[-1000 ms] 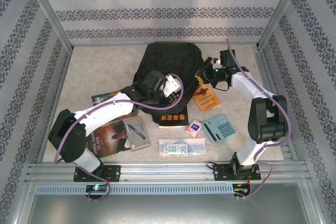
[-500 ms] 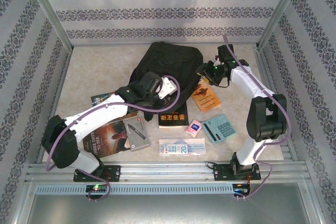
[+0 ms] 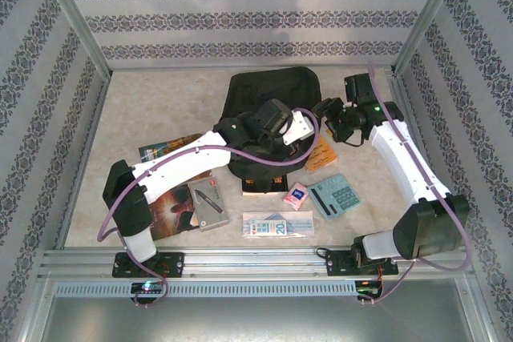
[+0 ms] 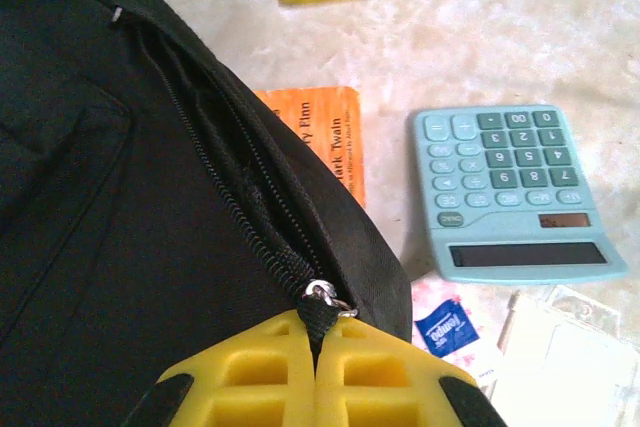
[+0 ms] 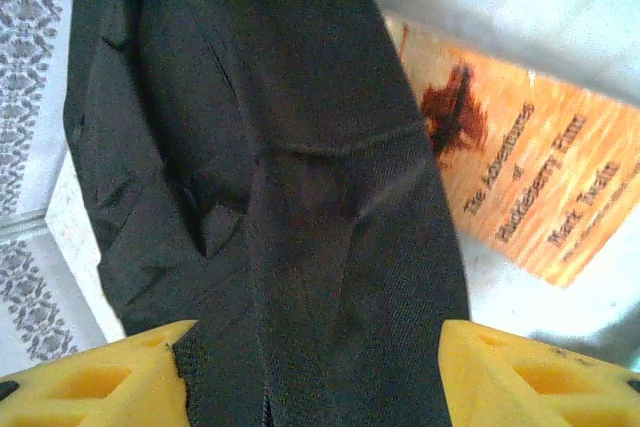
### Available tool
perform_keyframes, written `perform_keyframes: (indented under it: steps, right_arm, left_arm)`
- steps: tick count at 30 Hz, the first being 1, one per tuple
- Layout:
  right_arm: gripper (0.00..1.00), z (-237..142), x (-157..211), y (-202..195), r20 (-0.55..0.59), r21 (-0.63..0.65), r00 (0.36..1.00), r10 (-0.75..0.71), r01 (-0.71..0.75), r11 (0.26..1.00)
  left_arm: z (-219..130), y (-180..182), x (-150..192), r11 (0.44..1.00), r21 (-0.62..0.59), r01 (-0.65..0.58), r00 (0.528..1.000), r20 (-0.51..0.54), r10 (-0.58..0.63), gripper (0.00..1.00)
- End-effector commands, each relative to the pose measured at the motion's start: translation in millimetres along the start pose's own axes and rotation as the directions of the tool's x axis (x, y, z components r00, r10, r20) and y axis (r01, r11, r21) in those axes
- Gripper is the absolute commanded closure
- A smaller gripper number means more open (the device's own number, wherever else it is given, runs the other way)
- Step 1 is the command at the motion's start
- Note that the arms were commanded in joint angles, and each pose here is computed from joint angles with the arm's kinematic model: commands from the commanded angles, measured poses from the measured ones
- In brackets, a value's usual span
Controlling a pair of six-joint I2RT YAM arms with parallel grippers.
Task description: Pack the student bag
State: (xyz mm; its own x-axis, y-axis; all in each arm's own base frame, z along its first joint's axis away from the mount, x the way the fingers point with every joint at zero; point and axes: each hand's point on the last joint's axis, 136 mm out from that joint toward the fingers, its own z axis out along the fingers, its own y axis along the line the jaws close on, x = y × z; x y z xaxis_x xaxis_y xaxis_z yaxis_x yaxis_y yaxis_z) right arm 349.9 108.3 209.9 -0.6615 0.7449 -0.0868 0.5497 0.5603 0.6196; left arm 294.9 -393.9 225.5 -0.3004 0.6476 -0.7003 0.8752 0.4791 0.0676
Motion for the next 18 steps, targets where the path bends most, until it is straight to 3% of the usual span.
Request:
perform_keyframes:
  steps: [1,8,11,18]
  right_arm:
    - [0.37,16.6,26.5,-4.2,-0.116,-0.032,0.989,0.09,-0.094,0.995]
    - [0.39,30.1,42.7,-5.7,-0.163,-0.076,0.985,0.051,-0.064,0.995]
    - [0.46,35.2,50.5,-3.7,-0.185,-0.098,0.982,0.028,-0.047,0.994]
    - [1.0,29.7,43.0,-9.2,-0.132,-0.048,0.989,-0.067,0.062,0.997]
  left_arm:
    - [-7.0,-10.7,-11.5,0.999,0.012,-0.042,0.999,0.023,0.042,1.0]
    - [-1.0,-15.0,-5.3,0.999,0.018,-0.027,1.0,0.017,0.026,1.0]
    - [2.2,-15.6,-2.8,1.0,0.017,-0.027,1.0,0.01,0.027,1.0]
    - [3.1,-11.7,11.4,0.998,-0.01,-0.057,0.998,-0.029,0.057,1.0]
